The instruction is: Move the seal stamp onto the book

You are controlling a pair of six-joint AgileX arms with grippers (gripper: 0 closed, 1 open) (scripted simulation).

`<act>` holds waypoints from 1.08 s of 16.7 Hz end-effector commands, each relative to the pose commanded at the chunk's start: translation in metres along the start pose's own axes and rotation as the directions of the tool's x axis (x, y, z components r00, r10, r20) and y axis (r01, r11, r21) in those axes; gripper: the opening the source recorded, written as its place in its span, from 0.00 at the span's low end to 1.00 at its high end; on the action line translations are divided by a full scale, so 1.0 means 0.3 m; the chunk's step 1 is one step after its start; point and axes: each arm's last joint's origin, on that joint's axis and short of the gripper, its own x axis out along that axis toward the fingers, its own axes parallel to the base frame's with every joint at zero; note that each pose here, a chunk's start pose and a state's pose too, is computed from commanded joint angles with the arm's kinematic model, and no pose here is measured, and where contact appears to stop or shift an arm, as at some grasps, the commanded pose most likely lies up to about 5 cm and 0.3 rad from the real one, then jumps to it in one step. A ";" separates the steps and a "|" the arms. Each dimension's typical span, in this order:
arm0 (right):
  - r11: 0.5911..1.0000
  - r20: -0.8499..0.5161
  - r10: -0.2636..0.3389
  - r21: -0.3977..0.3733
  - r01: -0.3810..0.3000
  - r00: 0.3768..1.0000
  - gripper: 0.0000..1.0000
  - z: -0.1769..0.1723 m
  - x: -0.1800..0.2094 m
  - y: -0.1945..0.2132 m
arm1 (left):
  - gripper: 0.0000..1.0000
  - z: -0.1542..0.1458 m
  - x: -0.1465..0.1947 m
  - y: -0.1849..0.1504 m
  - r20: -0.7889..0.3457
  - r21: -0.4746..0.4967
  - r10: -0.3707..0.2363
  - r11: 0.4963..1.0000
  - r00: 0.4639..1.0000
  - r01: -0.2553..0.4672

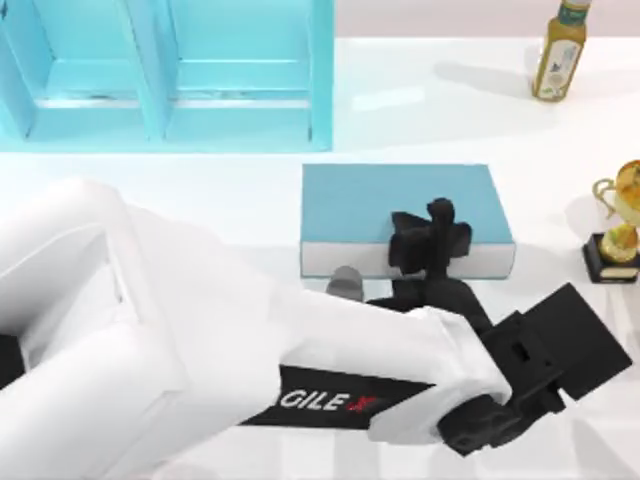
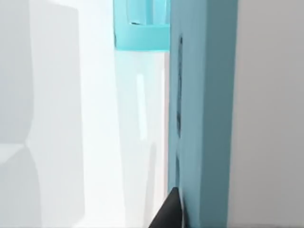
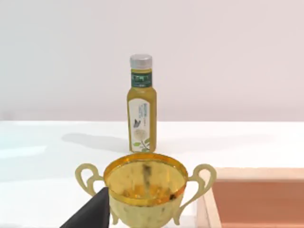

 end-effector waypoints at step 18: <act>1.000 0.000 0.000 0.000 0.000 1.000 1.00 0.000 0.000 0.000 | 0.23 -0.004 0.028 0.101 0.003 0.002 0.002 1.000 1.000 -0.002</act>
